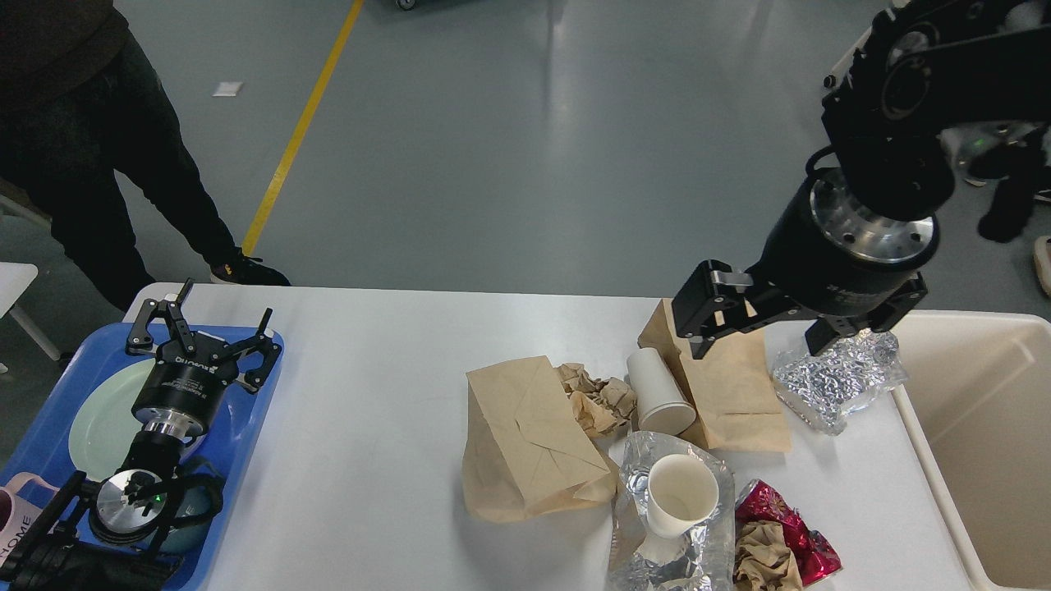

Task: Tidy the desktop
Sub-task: 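Move the right gripper over the crumpled brown paper bag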

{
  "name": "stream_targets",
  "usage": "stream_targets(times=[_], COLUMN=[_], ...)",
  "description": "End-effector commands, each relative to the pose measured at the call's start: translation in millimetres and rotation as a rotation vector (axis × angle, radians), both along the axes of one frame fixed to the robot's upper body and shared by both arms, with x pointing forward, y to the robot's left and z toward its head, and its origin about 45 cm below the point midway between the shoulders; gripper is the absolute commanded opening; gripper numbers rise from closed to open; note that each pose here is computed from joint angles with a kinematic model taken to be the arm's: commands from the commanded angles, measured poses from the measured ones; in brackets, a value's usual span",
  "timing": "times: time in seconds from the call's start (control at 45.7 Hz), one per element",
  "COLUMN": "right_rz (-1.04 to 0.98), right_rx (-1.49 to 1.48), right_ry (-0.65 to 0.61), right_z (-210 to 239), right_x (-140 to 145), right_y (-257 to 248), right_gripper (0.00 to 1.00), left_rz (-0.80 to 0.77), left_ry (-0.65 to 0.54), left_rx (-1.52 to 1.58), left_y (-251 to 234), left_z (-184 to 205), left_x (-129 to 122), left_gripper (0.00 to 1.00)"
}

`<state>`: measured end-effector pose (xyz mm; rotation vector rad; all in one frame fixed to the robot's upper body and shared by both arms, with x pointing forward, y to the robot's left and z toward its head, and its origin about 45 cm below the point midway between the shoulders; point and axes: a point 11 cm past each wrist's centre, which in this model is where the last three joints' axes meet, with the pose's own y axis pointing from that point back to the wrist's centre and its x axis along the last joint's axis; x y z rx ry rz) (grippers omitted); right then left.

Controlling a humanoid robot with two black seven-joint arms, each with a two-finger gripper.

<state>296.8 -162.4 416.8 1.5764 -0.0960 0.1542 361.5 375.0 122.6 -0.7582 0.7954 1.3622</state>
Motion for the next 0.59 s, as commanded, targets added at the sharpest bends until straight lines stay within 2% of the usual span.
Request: stream_targets(times=[0.0, 0.175, 0.306, 0.394, 0.482, 0.569], right_rz=[0.066, 0.113, 0.075, 0.102, 0.161, 0.205], right_rx=[0.088, 0.213, 0.126, 0.057, 0.101, 0.127], right_ry=[0.040, 0.053, 0.050, 0.052, 0.077, 0.055], right_z=[-14, -63, -108, -136, -144, -144], right_x=[-6, 1, 2, -7, -20, -21], right_y=[43, 96, 99, 107, 129, 147], right_gripper=[0.99, 0.94, 0.94, 0.94, 0.94, 0.94], left_rz=[-0.001, -0.001, -0.001, -0.001, -0.001, -0.001], left_ry=[-0.002, -0.001, -0.002, -0.002, -0.002, -0.002], left_rx=[-0.001, -0.001, -0.001, 0.001, -0.001, -0.001], left_y=[-1, 0, -1, 0, -1, -1], left_z=[0, 0, 0, 1, 0, 0], left_x=[0, 0, 0, 0, 0, 0], left_gripper=[0.97, 0.97, 0.97, 0.97, 0.97, 0.97])
